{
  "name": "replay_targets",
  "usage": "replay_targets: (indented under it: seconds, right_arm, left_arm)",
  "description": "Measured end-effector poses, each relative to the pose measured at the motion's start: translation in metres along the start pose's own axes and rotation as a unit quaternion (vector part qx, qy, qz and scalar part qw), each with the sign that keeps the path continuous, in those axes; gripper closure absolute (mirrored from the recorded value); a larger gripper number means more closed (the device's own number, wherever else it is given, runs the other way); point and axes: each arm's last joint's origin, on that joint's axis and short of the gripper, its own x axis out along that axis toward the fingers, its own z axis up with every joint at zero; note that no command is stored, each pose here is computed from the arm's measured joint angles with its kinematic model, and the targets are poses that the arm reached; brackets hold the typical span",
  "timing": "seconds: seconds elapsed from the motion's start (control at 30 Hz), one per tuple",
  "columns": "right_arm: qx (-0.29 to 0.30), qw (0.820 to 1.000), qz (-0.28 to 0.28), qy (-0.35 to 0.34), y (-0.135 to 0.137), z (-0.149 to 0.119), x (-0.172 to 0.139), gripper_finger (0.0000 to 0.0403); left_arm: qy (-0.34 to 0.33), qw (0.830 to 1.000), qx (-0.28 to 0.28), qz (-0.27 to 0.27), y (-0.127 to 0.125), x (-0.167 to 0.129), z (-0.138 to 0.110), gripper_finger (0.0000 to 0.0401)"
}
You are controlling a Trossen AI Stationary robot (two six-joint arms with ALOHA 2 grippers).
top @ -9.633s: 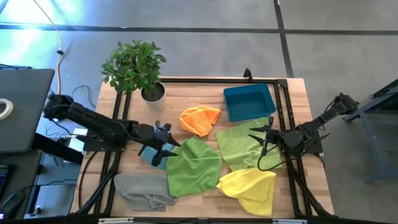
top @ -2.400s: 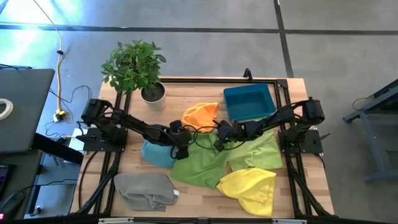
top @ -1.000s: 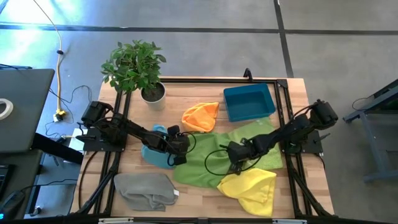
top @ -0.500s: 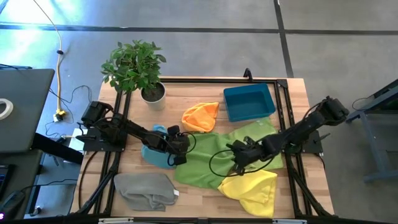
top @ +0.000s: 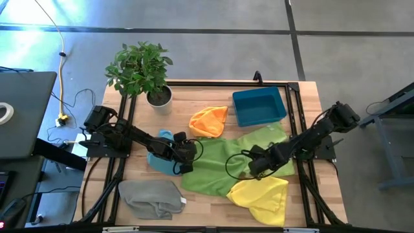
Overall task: Fold microfiber towels
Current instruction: Move the light green microfiber cloth to the middle right of the table, then move the yellow microfiber cloth to the bottom right of the table
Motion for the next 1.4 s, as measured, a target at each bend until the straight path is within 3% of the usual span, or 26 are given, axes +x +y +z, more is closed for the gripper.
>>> replay_targets:
  seconds: [0.17,0.33,0.5,0.63,0.77,0.87,0.93,1.03,1.1,1.2,1.4]
  right_arm:
    - [0.039,0.992,-0.041,0.112,-0.012,-0.013,-0.002,0.0279]
    - [0.08,0.97,-0.099,0.208,-0.022,-0.027,-0.007,0.0279]
    - [0.112,0.952,-0.138,0.248,-0.025,-0.033,-0.017,0.0279]
    - [0.109,0.961,-0.128,0.22,-0.012,-0.023,-0.039,0.0279]
    - [0.116,0.982,-0.087,0.12,0.008,-0.006,-0.071,0.0279]
    - [0.117,0.993,-0.017,-0.021,0.029,0.007,-0.089,0.0279]
    - [0.109,0.987,0.047,-0.107,0.045,0.013,-0.094,0.0279]
    - [0.094,0.971,0.135,-0.172,0.066,0.015,-0.096,0.0279]
    - [0.087,0.963,0.176,-0.186,0.078,0.015,-0.09,0.0279]
    - [0.069,0.965,0.186,-0.174,0.096,0.01,-0.071,0.0279]
    - [0.022,0.979,0.194,-0.06,0.123,-0.005,-0.027,0.0279]
  left_arm:
    - [0.0,1.0,0.0,0.0,0.0,0.0,0.0,0.0198]
    - [-0.002,1.0,0.0,0.004,0.0,0.0,0.0,0.0198]
    - [-0.004,1.0,0.0,0.008,0.0,0.0,0.0,0.0198]
    - [-0.004,1.0,0.0,0.009,0.0,0.0,0.0,0.0198]
    - [-0.006,1.0,0.0,0.01,0.0,0.0,0.0,0.0198]
    - [-0.006,1.0,-0.001,0.01,0.0,0.0,0.0,0.0198]
    - [-0.007,1.0,-0.007,0.011,0.0,0.0,0.0,0.0198]
    - [-0.007,1.0,-0.009,0.011,0.0,0.0,0.0,0.0198]
    - [-0.007,1.0,-0.009,0.011,0.0,0.0,0.0,0.0198]
    - [-0.007,1.0,-0.006,0.011,0.0,0.0,0.0,0.0198]
    - [-0.01,1.0,-0.005,0.012,0.0,0.0,0.001,0.0198]
